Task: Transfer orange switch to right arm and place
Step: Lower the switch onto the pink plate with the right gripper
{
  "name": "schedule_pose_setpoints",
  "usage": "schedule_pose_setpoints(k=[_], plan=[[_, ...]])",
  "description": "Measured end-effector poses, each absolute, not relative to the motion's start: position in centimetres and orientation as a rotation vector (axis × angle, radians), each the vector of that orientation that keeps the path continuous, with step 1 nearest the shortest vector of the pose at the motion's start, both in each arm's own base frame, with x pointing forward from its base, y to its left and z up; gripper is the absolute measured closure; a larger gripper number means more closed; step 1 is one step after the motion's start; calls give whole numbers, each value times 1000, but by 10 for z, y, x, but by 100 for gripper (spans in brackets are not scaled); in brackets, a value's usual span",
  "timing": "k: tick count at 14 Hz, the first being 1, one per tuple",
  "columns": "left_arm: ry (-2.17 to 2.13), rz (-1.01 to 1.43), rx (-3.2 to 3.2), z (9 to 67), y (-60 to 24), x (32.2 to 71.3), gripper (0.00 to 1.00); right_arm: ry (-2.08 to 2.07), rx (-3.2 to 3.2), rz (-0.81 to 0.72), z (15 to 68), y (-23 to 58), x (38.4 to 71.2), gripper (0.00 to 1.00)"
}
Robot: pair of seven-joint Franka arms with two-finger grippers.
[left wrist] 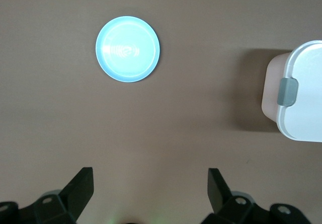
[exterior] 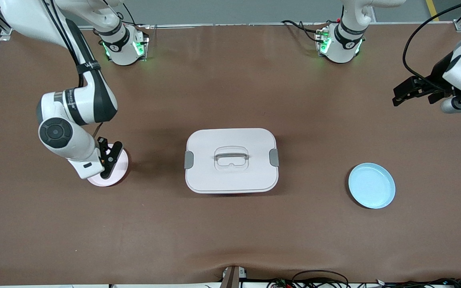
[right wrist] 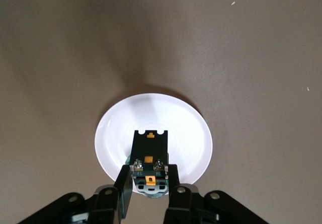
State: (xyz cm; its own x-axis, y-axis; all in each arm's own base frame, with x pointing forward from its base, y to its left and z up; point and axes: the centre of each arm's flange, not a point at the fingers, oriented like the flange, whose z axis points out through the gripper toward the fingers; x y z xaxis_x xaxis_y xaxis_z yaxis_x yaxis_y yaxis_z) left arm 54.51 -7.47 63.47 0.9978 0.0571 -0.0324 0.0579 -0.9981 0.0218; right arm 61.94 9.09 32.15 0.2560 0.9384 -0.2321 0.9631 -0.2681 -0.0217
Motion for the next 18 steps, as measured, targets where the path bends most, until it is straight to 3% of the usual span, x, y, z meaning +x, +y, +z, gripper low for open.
schedule_pose_setpoints(k=[6, 18], plan=[[85, -26, 3121, 634, -76, 547, 0, 1896, 2257, -406, 296, 73, 620, 67], [97, -30, 3125, 625, -75, 550, 0, 1993, 2090, -425, 217, 65, 612, 67]])
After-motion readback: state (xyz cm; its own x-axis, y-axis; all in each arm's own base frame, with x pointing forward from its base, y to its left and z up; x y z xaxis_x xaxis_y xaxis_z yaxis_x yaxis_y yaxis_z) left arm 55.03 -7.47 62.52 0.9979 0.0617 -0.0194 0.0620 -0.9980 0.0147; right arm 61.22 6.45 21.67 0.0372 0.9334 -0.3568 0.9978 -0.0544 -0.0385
